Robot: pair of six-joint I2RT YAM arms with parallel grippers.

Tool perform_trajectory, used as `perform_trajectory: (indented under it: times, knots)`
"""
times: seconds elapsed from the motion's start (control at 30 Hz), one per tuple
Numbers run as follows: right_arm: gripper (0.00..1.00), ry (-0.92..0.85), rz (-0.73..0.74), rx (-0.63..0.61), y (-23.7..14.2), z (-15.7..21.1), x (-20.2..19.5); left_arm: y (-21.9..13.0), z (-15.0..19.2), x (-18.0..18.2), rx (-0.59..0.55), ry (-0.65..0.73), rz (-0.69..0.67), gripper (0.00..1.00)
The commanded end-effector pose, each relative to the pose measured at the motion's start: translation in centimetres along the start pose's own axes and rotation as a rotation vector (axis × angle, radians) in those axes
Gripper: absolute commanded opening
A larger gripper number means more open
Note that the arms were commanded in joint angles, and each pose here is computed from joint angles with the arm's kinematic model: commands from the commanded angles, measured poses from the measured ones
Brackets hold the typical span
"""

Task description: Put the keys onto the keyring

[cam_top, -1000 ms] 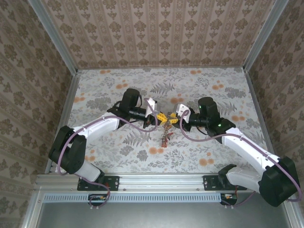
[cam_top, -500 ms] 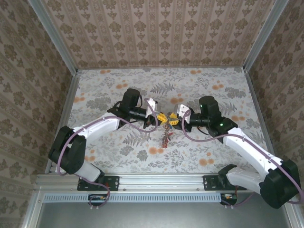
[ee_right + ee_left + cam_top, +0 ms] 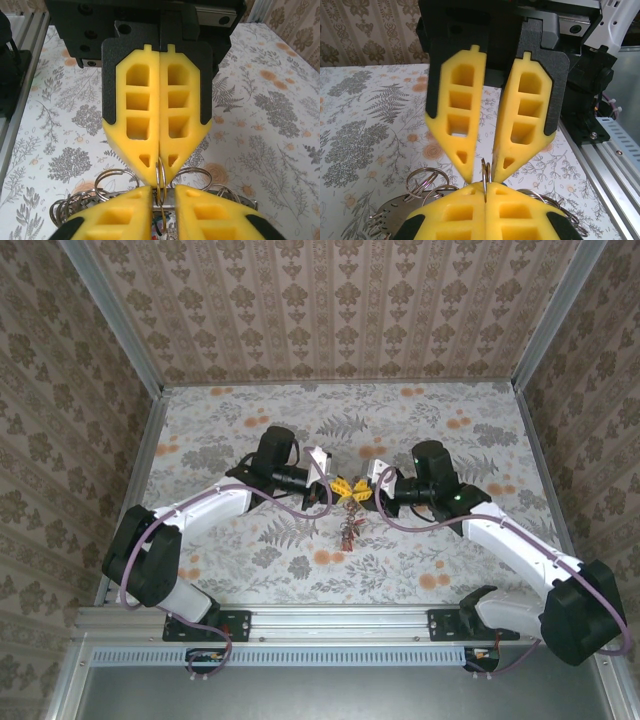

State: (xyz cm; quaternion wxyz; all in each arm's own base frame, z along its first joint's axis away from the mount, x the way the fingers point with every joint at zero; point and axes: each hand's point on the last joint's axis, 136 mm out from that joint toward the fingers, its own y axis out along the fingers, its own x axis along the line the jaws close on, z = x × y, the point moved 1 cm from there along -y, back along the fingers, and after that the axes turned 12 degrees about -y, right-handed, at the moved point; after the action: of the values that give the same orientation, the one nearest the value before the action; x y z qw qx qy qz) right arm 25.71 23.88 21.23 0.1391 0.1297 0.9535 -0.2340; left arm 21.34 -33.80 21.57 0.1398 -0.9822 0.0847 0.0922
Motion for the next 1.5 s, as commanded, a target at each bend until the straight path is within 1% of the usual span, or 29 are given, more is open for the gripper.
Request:
perform_trajectory:
  times: [0.0,0.07,0.13,0.27,0.37,0.53,0.63,0.73,0.83,0.87,0.9,0.93,1.03,1.17,1.3,1.47]
  knots:
    - [0.11,-0.018,0.007,-0.037,-0.1,-1.2,-0.7,-0.6,-3.4,-1.4,-0.061,0.128,0.031,0.0]
    - [0.02,-0.013,0.008,-0.025,-0.2,-1.1,-0.8,-0.6,-3.3,-1.2,-0.054,0.126,0.015,0.0]
    - [0.0,-0.012,0.006,-0.008,-0.3,-1.2,-0.8,-0.6,-3.0,-0.8,-0.037,0.124,-0.005,0.01]
    - [0.0,-0.028,0.007,0.034,-0.5,-1.3,-0.8,-0.3,-1.8,-0.2,0.05,0.128,-0.058,0.06]
    - [0.0,-0.044,0.008,0.063,-0.5,-1.4,-0.8,0.1,-0.9,0.0,0.118,0.138,-0.067,0.09]
    - [0.0,-0.056,0.007,0.092,-0.4,-1.6,-0.8,0.6,0.0,0.2,0.182,0.141,-0.08,0.09]
    - [0.0,-0.066,0.004,0.124,-0.2,-1.4,-0.7,0.9,0.2,0.1,0.199,0.146,-0.075,0.1]
    - [0.0,-0.06,-0.004,0.141,-0.1,-1.4,-0.6,1.1,-0.1,-0.1,0.191,0.154,-0.068,0.1]
    - [0.0,-0.059,-0.005,0.127,0.0,-1.7,-0.6,1.2,-0.3,-0.1,0.184,0.155,-0.063,0.1]
    - [0.0,-0.054,-0.006,0.121,0.0,-1.9,-0.6,1.3,-0.4,-0.2,0.179,0.155,-0.06,0.08]
    - [0.0,-0.053,-0.006,0.115,0.0,-2.0,-0.5,1.3,-0.6,-0.3,0.171,0.155,-0.056,0.01]
    - [0.0,-0.053,-0.004,0.11,-0.1,-2.0,-0.5,1.3,-0.8,-0.3,0.159,0.152,-0.055,0.0]
    - [0.06,-0.053,0.016,0.093,-0.2,-1.5,-0.3,0.8,-1.6,-0.1,0.089,0.13,-0.051,0.0]
    - [0.14,-0.008,0.039,0.026,-0.7,-0.8,-0.4,-0.1,-2.9,-0.5,-0.028,0.118,-0.022,0.0]
    - [0.15,0.029,0.03,-0.018,-0.8,-0.7,-0.4,-0.7,-3.4,-0.9,-0.075,0.119,0.011,0.0]
    - [0.13,0.044,0.037,-0.034,-0.8,-0.5,-0.6,-0.8,-3.7,-1.2,-0.091,0.124,0.038,0.0]
